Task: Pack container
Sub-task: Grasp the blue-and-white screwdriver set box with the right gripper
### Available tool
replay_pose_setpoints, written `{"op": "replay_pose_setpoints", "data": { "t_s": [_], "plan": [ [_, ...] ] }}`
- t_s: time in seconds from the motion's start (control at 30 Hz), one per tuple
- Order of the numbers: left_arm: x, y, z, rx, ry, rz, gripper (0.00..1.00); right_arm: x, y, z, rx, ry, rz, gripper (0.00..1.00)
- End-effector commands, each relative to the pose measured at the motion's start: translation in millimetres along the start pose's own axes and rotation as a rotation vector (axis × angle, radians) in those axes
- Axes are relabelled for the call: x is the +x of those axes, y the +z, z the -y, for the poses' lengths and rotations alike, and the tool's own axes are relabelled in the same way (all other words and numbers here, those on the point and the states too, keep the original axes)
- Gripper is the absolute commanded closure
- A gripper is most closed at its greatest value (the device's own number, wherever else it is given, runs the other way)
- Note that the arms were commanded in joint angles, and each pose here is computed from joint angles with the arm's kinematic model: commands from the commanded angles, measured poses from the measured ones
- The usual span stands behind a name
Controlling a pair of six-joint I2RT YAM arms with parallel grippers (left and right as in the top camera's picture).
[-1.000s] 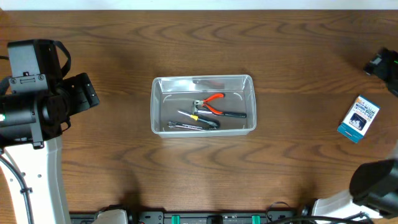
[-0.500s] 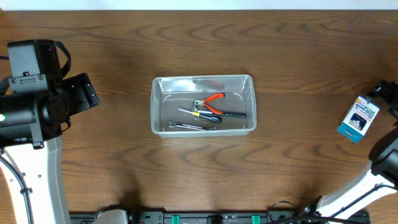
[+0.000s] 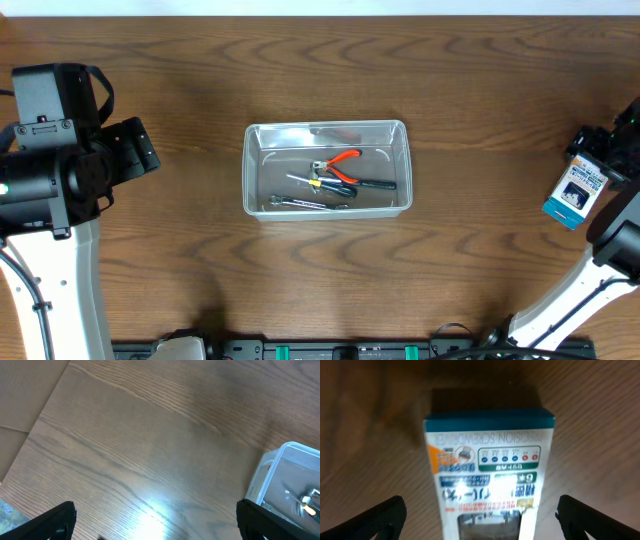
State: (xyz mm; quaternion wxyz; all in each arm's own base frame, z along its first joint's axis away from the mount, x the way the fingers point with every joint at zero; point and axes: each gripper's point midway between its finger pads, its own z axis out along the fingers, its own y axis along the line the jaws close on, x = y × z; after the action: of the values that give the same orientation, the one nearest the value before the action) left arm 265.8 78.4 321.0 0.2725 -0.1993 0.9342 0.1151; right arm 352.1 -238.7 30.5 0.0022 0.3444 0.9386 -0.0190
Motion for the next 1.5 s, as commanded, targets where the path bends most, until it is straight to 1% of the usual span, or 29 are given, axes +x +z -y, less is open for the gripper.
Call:
{"op": "replay_pose_setpoints", "data": {
  "t_s": [0.0, 0.23, 0.47, 0.6, 0.77, 0.87, 0.9, 1.03, 1.13, 1.33, 1.47],
  "plan": [
    [1.2, 2.4, -0.5, -0.006, 0.008, -0.007, 0.05, 5.8, 16.3, 9.5, 0.025, -0.004, -0.045, 0.01],
    [1.1, 2.3, -0.6, -0.007, 0.008, -0.006, 0.05, 15.5, 31.2, 14.2, 0.027, -0.006, -0.073, 0.01],
    [1.2, 2.4, -0.6, -0.007, 0.008, -0.007, 0.05, 36.9, 60.6, 13.0, 0.025, -0.009, -0.11, 0.01],
    [1.2, 2.4, -0.5, -0.006, 0.008, -0.007, 0.05, 45.0, 68.9, 8.7, 0.002, -0.01, -0.126, 0.02],
    [1.1, 2.3, -0.6, -0.007, 0.008, -0.006, 0.05, 44.6, 69.1, 8.3, 0.001, -0.01, -0.123, 0.08],
    [1.2, 2.4, -0.6, -0.007, 0.008, -0.007, 0.05, 44.9, 68.8, 5.6, 0.001, -0.017, -0.123, 0.16],
    [1.1, 2.3, -0.6, -0.007, 0.008, -0.006, 0.05, 45.0, 68.7, 4.1, 0.002, -0.021, -0.122, 0.2],
    [1.2, 2.3, -0.6, -0.007, 0.008, -0.007, 0.05, 46.3, 67.4, -2.4, 0.003, -0.039, -0.124, 0.29],
    [1.2, 2.3, -0.6, -0.007, 0.008, -0.007, 0.05, 46.6, 64.5, -7.6, 0.003, -0.052, -0.119, 0.33],
    [1.2, 2.3, -0.6, -0.007, 0.008, -0.007, 0.05, 40.8, 41.4, -27.9, -0.004, -0.103, -0.056, 0.34],
    [1.2, 2.3, -0.6, -0.007, 0.008, -0.007, 0.05, 32.5, 6.5, -48.3, -0.019, -0.149, 0.04, 0.34]
  ]
}}
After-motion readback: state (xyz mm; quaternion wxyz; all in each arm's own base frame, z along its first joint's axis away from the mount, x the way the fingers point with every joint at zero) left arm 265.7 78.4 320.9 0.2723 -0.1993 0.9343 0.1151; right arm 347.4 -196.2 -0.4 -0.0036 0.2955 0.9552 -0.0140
